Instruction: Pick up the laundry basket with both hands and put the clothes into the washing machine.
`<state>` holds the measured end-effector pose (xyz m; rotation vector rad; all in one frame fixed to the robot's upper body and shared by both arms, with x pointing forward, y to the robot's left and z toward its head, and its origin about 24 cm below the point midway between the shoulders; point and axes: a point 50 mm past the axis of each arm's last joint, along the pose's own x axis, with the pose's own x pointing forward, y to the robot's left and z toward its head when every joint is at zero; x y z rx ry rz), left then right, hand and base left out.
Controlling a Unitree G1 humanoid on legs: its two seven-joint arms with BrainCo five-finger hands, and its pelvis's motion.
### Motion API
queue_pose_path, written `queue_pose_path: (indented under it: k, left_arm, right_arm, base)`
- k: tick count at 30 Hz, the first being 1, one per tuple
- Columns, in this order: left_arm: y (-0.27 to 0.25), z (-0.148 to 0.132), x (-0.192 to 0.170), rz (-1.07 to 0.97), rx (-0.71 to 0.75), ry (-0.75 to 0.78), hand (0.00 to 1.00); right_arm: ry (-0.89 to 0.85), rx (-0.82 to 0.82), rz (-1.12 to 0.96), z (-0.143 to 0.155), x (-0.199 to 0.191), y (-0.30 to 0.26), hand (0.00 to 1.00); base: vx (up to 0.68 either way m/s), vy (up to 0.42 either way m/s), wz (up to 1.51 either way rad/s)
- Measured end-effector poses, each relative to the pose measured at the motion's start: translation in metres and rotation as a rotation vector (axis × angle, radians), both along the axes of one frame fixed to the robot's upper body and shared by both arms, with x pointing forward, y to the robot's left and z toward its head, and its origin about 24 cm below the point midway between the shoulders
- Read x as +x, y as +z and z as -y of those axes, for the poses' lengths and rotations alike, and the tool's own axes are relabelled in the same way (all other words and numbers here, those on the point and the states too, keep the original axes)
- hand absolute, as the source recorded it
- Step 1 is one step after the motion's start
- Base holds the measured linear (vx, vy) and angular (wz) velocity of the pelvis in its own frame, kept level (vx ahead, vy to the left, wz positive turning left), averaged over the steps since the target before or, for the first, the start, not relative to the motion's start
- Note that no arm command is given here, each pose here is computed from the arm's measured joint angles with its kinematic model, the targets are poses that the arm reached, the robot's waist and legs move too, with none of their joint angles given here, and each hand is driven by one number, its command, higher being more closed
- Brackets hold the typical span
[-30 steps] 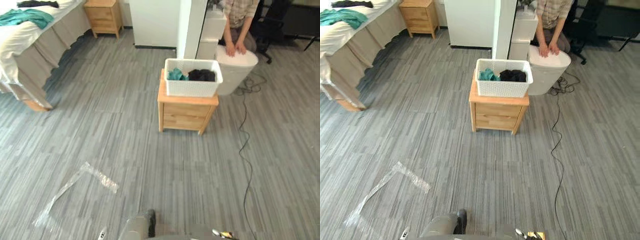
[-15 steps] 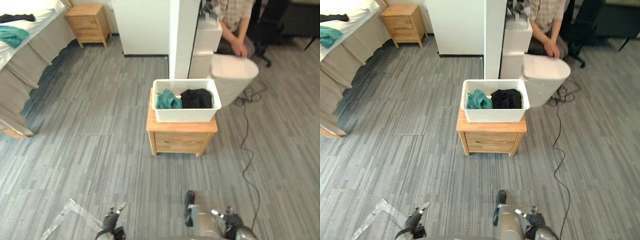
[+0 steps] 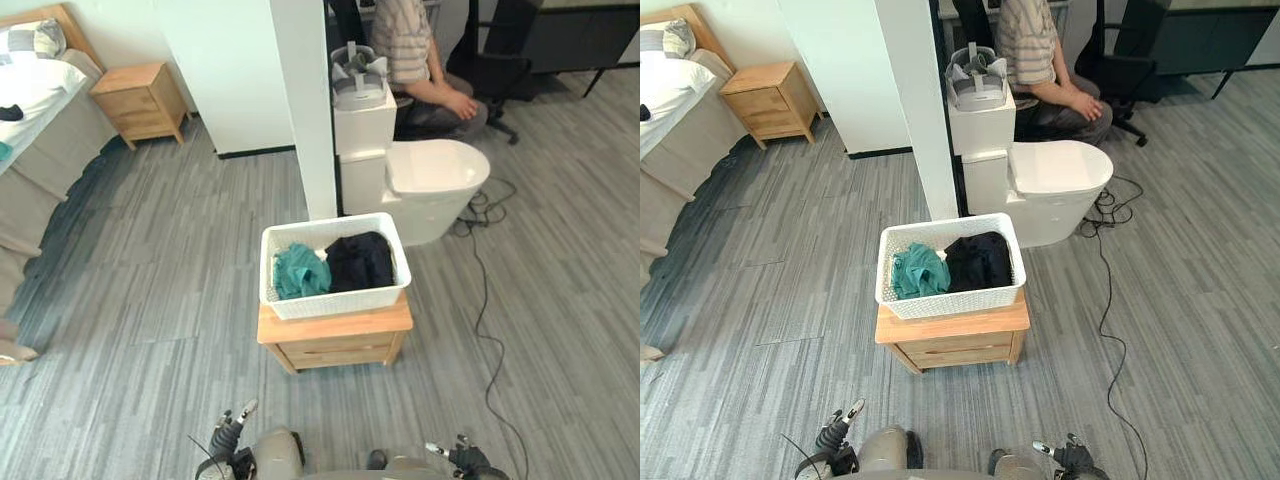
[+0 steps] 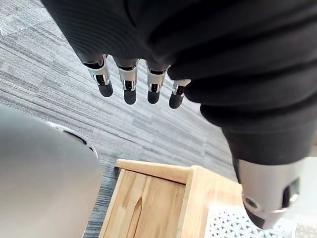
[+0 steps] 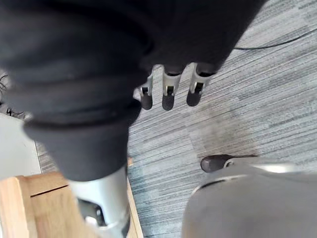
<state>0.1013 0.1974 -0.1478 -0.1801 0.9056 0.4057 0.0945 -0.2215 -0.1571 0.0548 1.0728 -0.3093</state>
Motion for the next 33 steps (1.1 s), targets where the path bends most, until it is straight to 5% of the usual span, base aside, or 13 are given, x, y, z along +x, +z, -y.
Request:
queue_pose_path:
  k: [9, 18, 22, 27, 33]
  left_arm:
    - [-0.001, -0.006, -0.002, -0.018, 0.021, -0.035, 0.00]
    - [0.008, -0.019, 0.004, 0.027, 0.071, -0.051, 0.00]
    - [0.034, -0.043, 0.015, 0.197, 0.118, 0.224, 0.00]
    - [0.078, -0.111, 0.018, 0.360, 0.298, 0.652, 0.00]
    - [0.121, -0.120, 0.077, 0.554, 0.308, 0.661, 0.00]
  right_arm:
    - [-0.015, 0.031, 0.042, -0.012, 0.007, 0.001, 0.00]
    - [0.036, 0.008, 0.333, -0.021, 0.063, 0.039, 0.00]
    - [0.073, -0.133, 0.625, -0.003, 0.102, 0.096, 0.00]
    - [0.123, -0.200, 0.753, 0.008, 0.114, 0.125, 0.00]
    - [0.206, -0.180, 0.861, 0.002, 0.169, 0.156, 0.00]
  base:
    - [0.22, 0.239, -0.41]
    - [0.17, 0.064, -0.03]
    - [0.19, -0.121, -0.10]
    - [0.08, -0.030, 0.03]
    - [-0.05, 0.043, 0.20]
